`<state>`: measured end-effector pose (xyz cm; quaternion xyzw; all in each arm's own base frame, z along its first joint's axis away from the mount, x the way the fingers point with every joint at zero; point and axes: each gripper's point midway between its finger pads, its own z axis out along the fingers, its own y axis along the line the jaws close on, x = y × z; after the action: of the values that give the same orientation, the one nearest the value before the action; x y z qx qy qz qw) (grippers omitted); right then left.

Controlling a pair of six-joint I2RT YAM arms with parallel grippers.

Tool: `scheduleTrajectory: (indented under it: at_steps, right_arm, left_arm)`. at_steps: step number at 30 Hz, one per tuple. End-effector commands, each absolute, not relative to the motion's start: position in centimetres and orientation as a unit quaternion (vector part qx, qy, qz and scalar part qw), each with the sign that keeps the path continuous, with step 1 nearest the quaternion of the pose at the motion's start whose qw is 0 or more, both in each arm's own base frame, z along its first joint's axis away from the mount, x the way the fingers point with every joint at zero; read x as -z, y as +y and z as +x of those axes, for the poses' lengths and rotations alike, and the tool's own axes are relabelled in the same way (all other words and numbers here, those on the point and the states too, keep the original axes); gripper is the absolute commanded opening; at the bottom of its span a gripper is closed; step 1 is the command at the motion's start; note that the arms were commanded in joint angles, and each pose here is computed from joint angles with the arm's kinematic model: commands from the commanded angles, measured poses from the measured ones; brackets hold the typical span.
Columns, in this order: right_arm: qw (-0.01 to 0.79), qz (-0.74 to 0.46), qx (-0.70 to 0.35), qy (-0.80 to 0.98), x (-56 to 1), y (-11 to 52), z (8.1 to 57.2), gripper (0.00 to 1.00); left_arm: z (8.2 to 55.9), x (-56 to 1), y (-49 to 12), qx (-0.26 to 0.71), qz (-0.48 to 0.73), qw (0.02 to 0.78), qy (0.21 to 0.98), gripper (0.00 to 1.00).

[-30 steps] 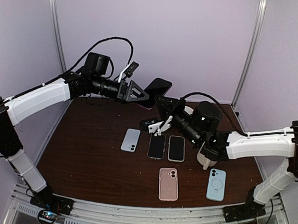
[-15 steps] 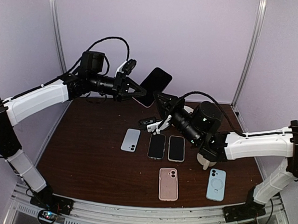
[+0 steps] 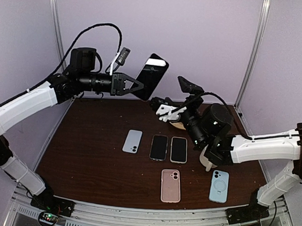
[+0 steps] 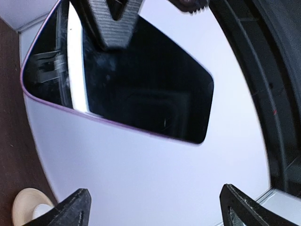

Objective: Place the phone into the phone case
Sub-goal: Pass from the left arm to the right

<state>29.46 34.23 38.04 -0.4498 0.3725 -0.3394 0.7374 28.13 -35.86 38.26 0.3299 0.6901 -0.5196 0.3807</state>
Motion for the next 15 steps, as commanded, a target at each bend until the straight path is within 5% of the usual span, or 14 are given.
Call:
scheduleTrajectory:
  at_steps: [1,7,15]
  right_arm:
    - [0.758,-0.340,0.124,0.542,-40.3,31.5,27.8,1.00]
    - [0.677,-0.225,-0.278,0.643,-43.6,33.4,24.8,1.00]
    - [0.593,-0.087,-0.460,0.655,-45.9,36.9,25.6,0.99]
  left_arm:
    - [30.3,-41.3,-33.6,0.399,0.352,0.536,0.655,0.00]
    - [29.9,-42.3,-34.1,0.275,0.366,0.621,0.637,0.00]
    - [29.1,-43.9,-34.0,0.207,0.319,0.702,0.602,0.00]
